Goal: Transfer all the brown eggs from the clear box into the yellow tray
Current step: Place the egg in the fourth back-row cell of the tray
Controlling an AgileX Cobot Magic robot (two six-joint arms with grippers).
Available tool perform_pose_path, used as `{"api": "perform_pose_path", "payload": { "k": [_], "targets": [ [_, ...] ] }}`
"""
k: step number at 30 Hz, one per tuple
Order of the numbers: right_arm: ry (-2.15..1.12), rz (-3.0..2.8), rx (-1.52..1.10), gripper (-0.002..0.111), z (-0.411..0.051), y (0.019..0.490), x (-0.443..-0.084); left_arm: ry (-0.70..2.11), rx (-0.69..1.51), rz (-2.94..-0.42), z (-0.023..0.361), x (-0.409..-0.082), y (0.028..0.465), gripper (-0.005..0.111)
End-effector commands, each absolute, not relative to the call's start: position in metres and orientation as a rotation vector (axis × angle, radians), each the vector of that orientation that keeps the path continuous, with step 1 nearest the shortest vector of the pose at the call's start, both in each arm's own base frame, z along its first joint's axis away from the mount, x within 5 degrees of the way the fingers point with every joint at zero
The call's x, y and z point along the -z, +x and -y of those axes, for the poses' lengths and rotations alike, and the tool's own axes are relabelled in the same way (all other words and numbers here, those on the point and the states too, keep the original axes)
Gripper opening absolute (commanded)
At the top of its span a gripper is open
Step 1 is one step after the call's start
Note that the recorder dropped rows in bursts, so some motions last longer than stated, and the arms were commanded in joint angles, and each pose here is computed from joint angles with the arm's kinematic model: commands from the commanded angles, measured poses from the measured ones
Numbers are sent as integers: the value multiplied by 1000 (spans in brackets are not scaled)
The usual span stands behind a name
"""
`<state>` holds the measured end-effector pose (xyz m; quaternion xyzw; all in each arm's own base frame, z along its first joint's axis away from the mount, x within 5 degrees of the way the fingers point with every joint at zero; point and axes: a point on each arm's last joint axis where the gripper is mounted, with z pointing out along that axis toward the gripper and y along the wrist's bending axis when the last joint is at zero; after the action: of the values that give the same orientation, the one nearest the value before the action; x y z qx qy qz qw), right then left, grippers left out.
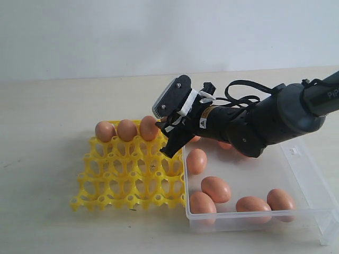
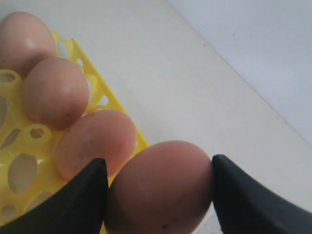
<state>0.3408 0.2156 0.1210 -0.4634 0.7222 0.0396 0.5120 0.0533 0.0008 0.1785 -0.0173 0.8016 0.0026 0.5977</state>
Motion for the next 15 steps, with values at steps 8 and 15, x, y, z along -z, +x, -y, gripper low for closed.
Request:
{"api": "perform_pose_path", "payload": {
  "k": [8,15],
  "targets": [
    [-1108,-1734,-92,40,-215,343,-123,-44,6,-1836,0,-181,53,0],
    [-1113,-1744,-90,47,-215,342,-123,-44,6,-1836,0,-181,53,0]
  ]
}}
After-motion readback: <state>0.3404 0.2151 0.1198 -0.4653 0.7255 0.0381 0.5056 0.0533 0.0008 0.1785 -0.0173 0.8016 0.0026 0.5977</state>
